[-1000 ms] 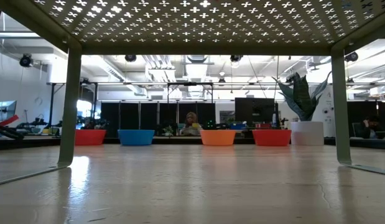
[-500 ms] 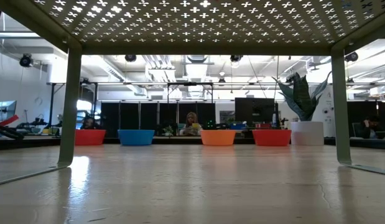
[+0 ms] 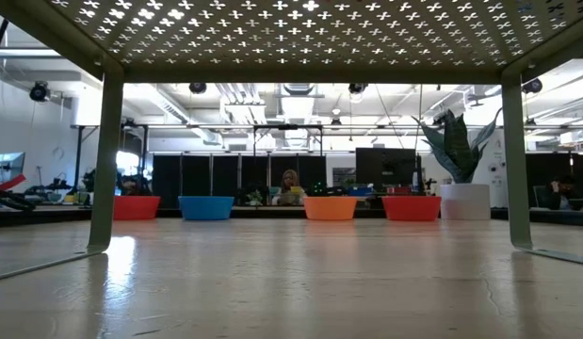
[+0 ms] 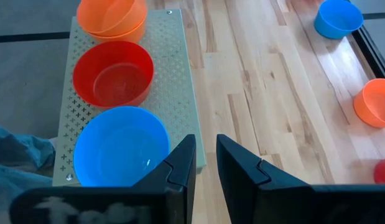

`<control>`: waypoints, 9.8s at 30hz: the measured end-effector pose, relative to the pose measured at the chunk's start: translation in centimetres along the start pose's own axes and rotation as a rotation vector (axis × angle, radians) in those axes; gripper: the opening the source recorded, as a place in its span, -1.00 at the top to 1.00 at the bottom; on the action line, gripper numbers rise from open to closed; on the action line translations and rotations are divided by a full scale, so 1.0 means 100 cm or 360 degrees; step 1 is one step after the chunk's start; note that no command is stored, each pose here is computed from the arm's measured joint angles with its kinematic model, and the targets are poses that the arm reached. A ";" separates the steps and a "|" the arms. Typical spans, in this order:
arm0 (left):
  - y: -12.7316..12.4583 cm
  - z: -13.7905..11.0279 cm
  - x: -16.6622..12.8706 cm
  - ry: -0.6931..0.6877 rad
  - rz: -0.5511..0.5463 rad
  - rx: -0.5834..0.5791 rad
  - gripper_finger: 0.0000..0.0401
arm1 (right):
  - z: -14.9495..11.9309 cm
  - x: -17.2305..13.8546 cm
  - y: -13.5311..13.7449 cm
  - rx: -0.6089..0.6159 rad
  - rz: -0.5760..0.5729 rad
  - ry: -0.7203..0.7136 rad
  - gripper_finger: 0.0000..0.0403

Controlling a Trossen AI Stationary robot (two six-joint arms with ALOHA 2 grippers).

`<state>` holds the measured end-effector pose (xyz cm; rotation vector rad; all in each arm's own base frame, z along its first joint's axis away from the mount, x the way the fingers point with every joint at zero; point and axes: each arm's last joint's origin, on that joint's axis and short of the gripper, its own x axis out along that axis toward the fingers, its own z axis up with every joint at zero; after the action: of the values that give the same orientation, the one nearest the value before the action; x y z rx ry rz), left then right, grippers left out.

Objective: Pick & Place Mini bowls
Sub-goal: Stack the bottom orange bowl on the orange bowl on the shelf, then stack the bottom blue bowl on the blue bowl on the shelf

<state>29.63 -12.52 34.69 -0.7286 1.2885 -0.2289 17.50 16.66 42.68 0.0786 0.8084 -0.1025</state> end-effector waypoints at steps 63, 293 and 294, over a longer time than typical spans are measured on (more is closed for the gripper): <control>0.004 0.001 -0.008 -0.0117 0.0070 0.0286 0.49 | 0.000 0.000 0.000 -0.0002 -0.0002 -0.0001 0.71; 0.009 -0.028 -0.098 -0.1050 0.0682 0.0524 0.49 | -0.082 0.022 0.022 0.0666 0.0391 0.0603 0.96; 0.009 -0.028 -0.098 -0.1049 0.0682 0.0524 0.49 | -0.078 0.021 0.021 0.0698 0.0389 0.0588 0.96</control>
<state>23.94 -7.56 41.66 -0.1968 0.7197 0.1430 13.63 19.41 35.82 0.6235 1.1270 -0.0319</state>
